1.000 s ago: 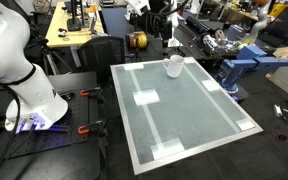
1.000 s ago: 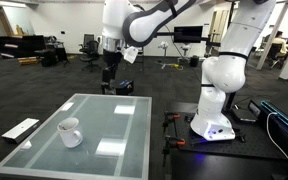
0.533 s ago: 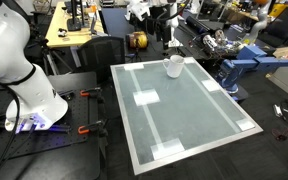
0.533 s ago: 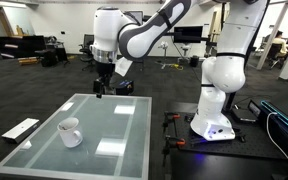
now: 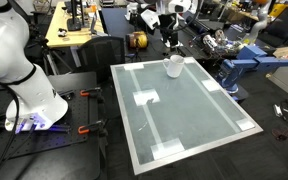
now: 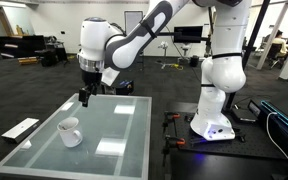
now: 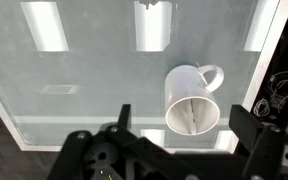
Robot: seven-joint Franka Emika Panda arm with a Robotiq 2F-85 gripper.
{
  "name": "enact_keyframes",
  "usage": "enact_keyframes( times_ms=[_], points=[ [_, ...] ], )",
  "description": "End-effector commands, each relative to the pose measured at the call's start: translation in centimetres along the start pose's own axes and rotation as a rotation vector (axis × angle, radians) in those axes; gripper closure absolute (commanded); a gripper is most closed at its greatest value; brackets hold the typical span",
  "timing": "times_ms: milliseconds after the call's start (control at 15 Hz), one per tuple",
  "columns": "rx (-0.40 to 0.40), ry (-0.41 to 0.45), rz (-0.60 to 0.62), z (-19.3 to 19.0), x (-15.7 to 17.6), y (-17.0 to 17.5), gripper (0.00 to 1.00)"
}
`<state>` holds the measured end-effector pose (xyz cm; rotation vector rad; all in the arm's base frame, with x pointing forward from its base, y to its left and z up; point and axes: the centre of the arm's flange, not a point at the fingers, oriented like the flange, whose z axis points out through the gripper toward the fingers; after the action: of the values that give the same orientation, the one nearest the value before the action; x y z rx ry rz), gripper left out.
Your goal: Take the green pen out of the white mug and place it on the table
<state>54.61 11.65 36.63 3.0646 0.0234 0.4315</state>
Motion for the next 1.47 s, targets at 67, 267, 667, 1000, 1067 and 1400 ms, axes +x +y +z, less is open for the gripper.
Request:
enact_keyframes(
  times_ms=[67, 267, 667, 1000, 1067, 1400],
  points=[
    [0.019, 0.042, 0.003, 2.8, 3.3, -1.6, 0.00],
    [0.042, 0.061, -0.014, 4.2, 4.1, -2.4, 0.00],
    [0.036, 0.044, -0.025, 4.6, 3.5, -2.4, 0.00],
    [0.042, 0.066, -0.028, 4.6, 3.8, -2.4, 0.00],
    [0.037, 0.075, -0.026, 4.7, 4.0, -2.5, 0.00],
    [0.027, 0.055, -0.050, 5.5, 4.4, -3.0, 0.01]
  ],
)
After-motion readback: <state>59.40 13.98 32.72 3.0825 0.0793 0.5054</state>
